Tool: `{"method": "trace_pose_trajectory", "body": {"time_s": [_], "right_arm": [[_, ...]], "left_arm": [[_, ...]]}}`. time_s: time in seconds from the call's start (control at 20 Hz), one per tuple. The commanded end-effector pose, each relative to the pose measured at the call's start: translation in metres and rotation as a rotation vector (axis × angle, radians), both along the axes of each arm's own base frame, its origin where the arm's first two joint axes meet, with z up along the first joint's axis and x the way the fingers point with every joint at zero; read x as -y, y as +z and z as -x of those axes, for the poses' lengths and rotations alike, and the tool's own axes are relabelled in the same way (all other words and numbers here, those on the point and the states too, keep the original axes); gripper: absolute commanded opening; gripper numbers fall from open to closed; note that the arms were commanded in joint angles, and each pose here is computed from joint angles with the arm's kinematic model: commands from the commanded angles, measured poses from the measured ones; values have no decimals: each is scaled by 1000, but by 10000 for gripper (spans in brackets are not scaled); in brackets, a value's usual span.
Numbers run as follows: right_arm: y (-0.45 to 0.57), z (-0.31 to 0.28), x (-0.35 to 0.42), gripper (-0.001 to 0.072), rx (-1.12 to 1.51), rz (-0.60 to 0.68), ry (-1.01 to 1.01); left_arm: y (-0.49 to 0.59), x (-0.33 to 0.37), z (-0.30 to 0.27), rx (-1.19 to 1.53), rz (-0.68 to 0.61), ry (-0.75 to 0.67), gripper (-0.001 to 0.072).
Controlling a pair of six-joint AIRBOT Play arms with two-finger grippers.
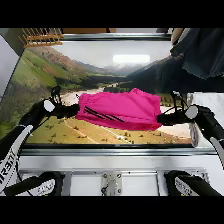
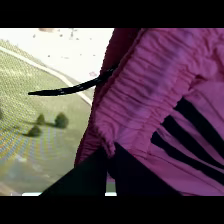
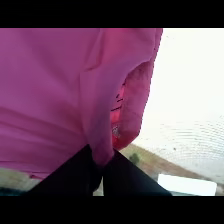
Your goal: Fold the clothes and pants, and hang the long-sleeved shirts on hangers.
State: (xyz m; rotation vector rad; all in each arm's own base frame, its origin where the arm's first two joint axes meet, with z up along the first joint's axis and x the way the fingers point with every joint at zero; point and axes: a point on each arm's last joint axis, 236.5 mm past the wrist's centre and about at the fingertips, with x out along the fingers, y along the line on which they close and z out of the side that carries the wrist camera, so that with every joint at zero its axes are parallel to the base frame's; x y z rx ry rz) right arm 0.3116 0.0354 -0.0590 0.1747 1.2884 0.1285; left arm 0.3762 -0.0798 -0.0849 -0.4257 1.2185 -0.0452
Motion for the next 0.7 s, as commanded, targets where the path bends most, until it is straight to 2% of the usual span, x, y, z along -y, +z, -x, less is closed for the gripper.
{"method": "trace_pose_trajectory", "body": {"time_s": [0.0, 0.05, 0.1, 0.3, 0.35, 0.4, 0.45, 0.5, 0.55, 0.65], "right_arm": [[0, 4, -18, 339, -17, -93, -42], [10, 1, -20, 600, -6, -101, -36], [25, -2, -19, 655, 9, -99, -24], [74, -22, 31, 656, 97, -97, -149], [69, -22, 51, 656, 84, -105, -215], [59, -23, 66, 656, 58, -137, -265], [47, -23, 73, 656, 28, -192, -290], [34, -26, 77, 666, 1, -266, -312], [21, -31, 78, 720, -13, -341, -326], [-3, -41, 72, 720, -34, -461, -324]], "left_arm": [[3, 7, -2, 9, 42, 24, 351], [14, 9, -7, 22, 43, 8, 451], [31, 9, -13, 51, 42, -18, 452], [115, 20, -19, 196, 58, -82, 451], [131, 27, -15, 233, 61, -100, 417], [141, 34, -10, 261, 65, -118, 301], [149, 42, -5, 286, 68, -139, 124], [152, 51, 2, 302, 72, -162, 11], [153, 60, 9, 311, 78, -184, 11], [150, 77, 22, 317, 87, -227, 11]]}}
